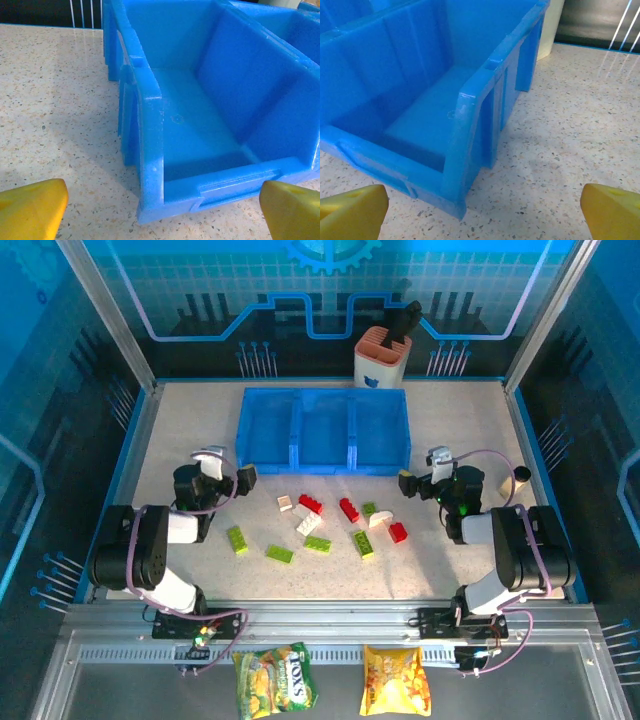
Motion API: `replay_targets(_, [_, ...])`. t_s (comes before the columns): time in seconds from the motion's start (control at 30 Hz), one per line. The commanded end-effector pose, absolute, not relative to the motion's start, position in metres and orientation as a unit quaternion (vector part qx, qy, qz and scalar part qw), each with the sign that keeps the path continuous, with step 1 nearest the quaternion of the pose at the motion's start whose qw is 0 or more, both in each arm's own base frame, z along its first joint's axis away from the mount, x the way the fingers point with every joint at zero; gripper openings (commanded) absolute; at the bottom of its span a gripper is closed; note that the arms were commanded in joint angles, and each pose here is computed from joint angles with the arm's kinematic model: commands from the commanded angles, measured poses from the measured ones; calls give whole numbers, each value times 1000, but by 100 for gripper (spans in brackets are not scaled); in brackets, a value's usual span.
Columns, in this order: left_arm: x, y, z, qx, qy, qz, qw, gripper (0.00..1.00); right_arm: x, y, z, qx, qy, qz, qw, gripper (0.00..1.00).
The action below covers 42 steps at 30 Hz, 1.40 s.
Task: Sort the legos into containers by color
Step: Pick up the lego from the bottom-center of the table.
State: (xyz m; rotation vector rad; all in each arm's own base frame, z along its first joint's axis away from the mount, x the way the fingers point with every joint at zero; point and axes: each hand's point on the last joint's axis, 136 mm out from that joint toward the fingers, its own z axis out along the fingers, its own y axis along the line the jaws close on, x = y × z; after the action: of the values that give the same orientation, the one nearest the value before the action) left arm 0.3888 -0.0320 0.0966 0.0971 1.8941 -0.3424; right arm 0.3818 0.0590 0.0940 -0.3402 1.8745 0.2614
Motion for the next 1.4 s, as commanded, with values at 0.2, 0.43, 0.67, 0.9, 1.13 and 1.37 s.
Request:
replay_targets(0.2, [388,-36,102,63,796,-150,583,99,385,65,104,-164,787,118,583,100])
replay_targets(0.43, [388,-36,102,63,796,-150,583,99,385,65,104,-164,787,119,583,100])
replay_targets(0.67, [388,-36,102,63,796,-149,584,99,385,65,104,-164,787,119,582,100])
replay_targets(0.9, [388,-35,102,58,797,-147,583,99,385,64,104,-162,788,120,582,100])
replay_targets(1.13, [389,-32,102,52,797,-143,585,99,387,60,103,-151,791,117,582,100])
replay_targets(1.37, [389,-32,101,53,798,-142,584,99,387,60,103,-151,790,116,582,100])
